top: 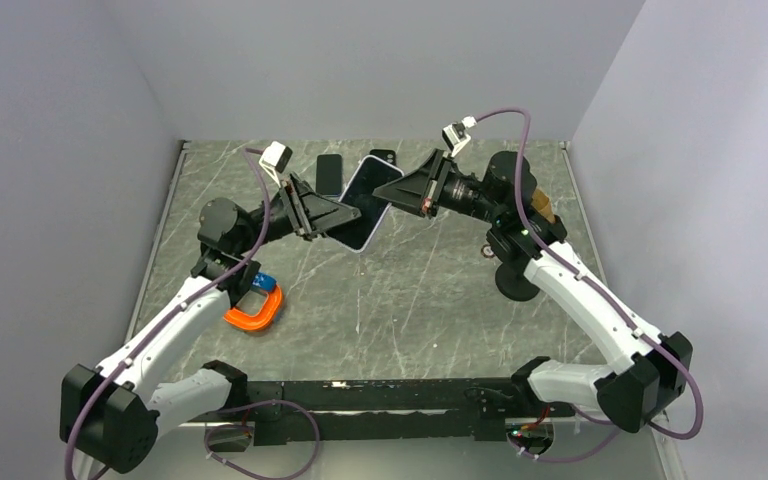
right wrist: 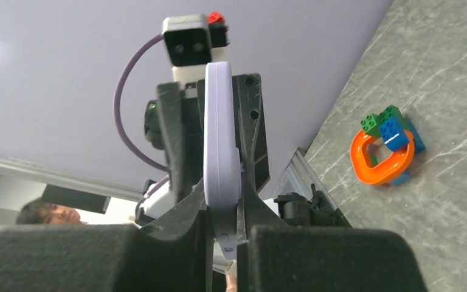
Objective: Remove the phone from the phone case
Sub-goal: Adjust the phone, then remove the phone case from the phone.
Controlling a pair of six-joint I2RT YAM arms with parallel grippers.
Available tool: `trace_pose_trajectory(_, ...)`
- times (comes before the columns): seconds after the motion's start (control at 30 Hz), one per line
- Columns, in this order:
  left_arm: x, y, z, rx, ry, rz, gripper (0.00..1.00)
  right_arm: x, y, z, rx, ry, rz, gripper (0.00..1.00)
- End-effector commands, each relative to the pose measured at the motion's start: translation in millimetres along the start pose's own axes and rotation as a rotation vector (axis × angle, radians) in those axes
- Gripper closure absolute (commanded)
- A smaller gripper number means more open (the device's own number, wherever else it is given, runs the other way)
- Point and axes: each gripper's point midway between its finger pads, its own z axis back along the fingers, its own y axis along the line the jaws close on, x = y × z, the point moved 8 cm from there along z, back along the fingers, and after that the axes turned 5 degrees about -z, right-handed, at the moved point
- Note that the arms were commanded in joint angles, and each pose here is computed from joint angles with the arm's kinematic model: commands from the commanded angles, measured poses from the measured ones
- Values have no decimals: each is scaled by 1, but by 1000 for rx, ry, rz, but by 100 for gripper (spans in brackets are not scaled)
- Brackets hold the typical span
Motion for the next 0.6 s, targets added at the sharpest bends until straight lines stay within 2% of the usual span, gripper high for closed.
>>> trace_pose_trajectory(0.0, 5, -36, 3, -57, -19, -79, 25, 17, 23, 0, 97, -83, -17, 100)
trace_pose_trajectory(0.03, 4, -36, 5, -43, -25, -97, 13, 18, 22, 3, 106, -90, -39, 100)
trace_pose_trajectory(0.07, 2, -36, 8, -30, -34, -109, 7, 21, 21, 6, 116, -91, -65, 100)
trace_pose_trajectory(0.1, 0, -34, 11, -9, -47, -115, 2, 23, 20, 9, 126, -85, -84, 100)
trace_pose_trajectory(0.17, -4, -33, 16, 13, -65, -128, 1, 29, 20, 16, 154, -65, -110, 100)
trace_pose_trajectory(0.37, -2, -37, 17, -75, -34, -124, 27, 45, 23, 31, 201, -2, -120, 100)
trace_pose_trajectory(0.47, 4, -39, 11, -131, -46, -121, 44, 45, 24, 33, 222, 25, -119, 100)
trace_pose_trajectory(0.57, 11, -47, 6, -206, -42, -108, 49, 46, 26, 35, 255, 41, -113, 100)
